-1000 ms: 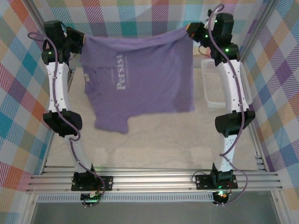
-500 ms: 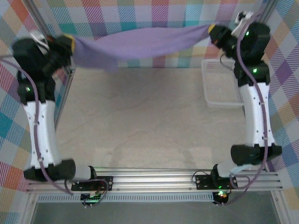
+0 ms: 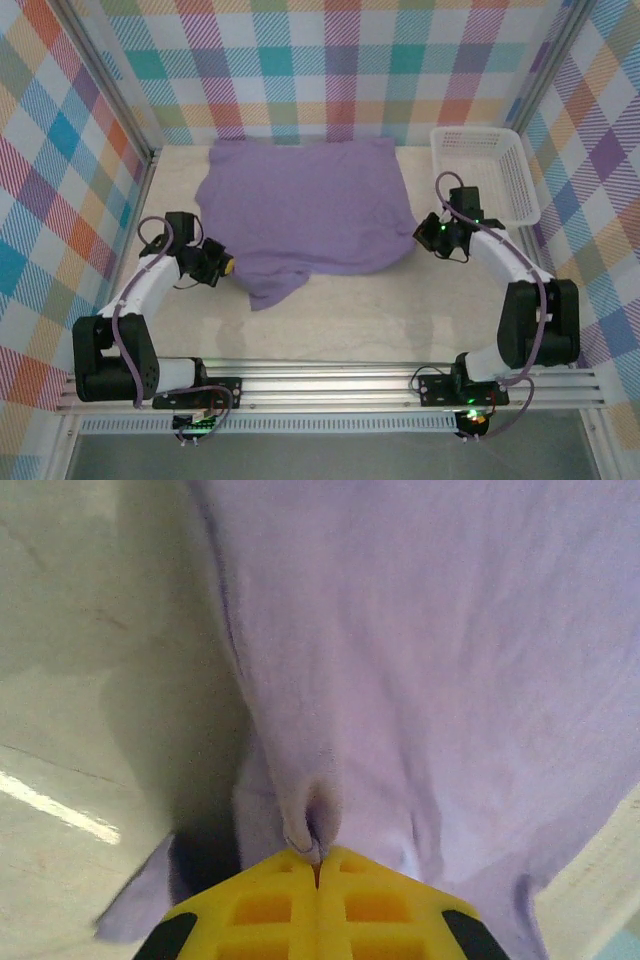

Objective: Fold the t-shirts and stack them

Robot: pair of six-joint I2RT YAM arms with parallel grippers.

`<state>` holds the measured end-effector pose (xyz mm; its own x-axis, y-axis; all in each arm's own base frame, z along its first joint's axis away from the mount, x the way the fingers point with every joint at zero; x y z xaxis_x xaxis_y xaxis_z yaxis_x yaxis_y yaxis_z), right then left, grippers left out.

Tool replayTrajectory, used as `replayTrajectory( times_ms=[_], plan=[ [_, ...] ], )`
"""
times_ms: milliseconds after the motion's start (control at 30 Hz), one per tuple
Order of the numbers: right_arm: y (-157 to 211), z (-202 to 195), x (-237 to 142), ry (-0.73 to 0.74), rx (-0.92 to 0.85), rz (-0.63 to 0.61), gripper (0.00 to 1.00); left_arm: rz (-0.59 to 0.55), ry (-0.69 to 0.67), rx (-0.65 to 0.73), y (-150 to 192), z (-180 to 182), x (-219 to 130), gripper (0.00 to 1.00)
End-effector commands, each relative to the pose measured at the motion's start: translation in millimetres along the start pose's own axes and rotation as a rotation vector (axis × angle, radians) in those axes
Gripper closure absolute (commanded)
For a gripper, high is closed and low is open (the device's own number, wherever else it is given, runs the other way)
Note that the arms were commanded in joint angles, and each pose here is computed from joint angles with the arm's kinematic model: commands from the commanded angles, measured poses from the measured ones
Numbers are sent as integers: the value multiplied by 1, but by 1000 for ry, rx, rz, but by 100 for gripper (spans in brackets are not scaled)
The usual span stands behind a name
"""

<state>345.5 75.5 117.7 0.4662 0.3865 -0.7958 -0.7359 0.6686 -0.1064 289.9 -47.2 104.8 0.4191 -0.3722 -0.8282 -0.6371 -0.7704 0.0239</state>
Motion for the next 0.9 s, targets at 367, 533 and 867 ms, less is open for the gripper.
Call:
replayTrajectory(
  times_ms=[367, 533, 867],
  plan=[
    [31, -40, -23, 190, -91, -20, 100, 52, -217, 18, 33, 62, -4, 100],
    [36, -56, -23, 261, -75, -20, 100, 44, -324, 30, 37, 82, -14, 100],
    [53, -64, -27, 275, -96, 9, 100, -169, -380, -38, 51, 106, -79, 100]
  ],
)
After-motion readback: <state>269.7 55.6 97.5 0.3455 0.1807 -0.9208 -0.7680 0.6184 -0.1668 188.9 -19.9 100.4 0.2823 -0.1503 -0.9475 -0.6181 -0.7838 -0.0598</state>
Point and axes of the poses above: each hand's point on the last joint's axis, 136 mm out from that joint toward the fingers, its own x axis out along the fingers, its own z axis along the line the jaws close on, y = z × x, the point moved 2 cm from there along -x, back along the fingers, and after that the axes turned 9 degrees about x, right-handed, at the moved point
